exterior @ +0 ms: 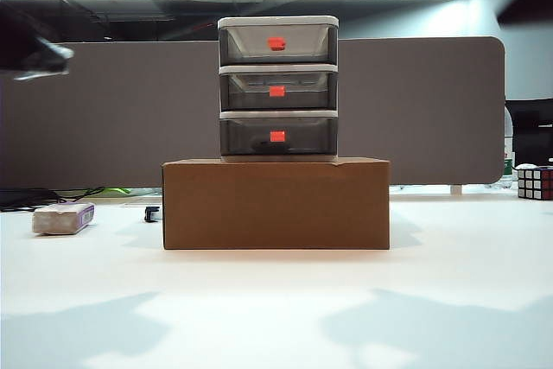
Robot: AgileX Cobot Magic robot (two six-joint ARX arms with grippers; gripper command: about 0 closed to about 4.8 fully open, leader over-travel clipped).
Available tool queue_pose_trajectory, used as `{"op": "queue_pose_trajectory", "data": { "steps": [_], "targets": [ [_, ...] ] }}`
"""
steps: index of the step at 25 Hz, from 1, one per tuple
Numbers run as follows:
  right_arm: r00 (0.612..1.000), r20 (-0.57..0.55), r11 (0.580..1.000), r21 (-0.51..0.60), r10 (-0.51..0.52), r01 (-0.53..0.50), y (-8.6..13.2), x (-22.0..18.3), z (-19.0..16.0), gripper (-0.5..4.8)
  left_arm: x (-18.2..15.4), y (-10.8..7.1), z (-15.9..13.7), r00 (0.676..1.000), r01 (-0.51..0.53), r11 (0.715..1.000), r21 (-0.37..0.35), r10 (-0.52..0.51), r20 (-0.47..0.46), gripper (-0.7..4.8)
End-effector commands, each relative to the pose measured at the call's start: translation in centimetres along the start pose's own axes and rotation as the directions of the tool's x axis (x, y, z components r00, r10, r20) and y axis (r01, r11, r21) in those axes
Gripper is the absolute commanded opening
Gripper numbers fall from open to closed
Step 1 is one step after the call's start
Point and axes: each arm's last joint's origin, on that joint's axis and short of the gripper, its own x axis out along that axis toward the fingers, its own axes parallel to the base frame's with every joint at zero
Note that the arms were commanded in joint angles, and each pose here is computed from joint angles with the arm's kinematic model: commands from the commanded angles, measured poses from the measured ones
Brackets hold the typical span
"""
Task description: Open the third layer of the drawer on the table, pick up the earphone case on the table and put it in, and finally close the drawer.
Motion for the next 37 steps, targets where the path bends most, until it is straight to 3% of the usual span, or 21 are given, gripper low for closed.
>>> {"op": "queue_pose_trajectory", "data": {
  "steps": [1, 12, 19, 24, 28, 37],
  "targets": [
    [0.999, 0.037, 1.000, 0.010, -0.024, 0.023, 0.1, -0.5, -1.7, -0.05, -0.4, 0.1, -0.5, 0.999, -0.011, 1.000, -0.011, 0.012, 0.045, -0.05],
    [0.989, 0.133, 0.998, 0.043, -0.056, 0.051, 0.2, -1.1, -5.7, -0.05, -1.2, 0.2, -3.0, 0.997, -0.011, 0.998, -0.056, 0.015, 0.082, -0.06],
    [0.994, 0.078, 0.997, 0.027, -0.077, 0.075, 0.0, -0.4, -7.4, -0.05, -1.5, 0.3, -3.4, 0.998, -0.032, 0.997, -0.068, 0.036, 0.055, -0.06],
    [0.986, 0.068, 0.989, 0.015, -0.150, 0.149, -0.7, -0.5, -7.5, -0.05, -1.5, 0.6, -3.4, 0.989, -0.140, 0.990, -0.005, 0.140, 0.050, -0.06],
    [0.972, 0.068, 0.975, 0.012, -0.224, 0.224, -1.6, -0.7, -7.5, -0.05, -1.5, 1.2, -3.5, 0.978, -0.202, 0.979, 0.018, 0.201, 0.047, -0.06],
    [0.945, 0.097, 0.950, 0.034, -0.313, 0.311, -3.0, -1.3, -7.3, -0.05, -2.0, 4.4, -3.5, 0.964, -0.260, 0.965, -0.017, 0.260, 0.053, -0.06]
  ]
}}
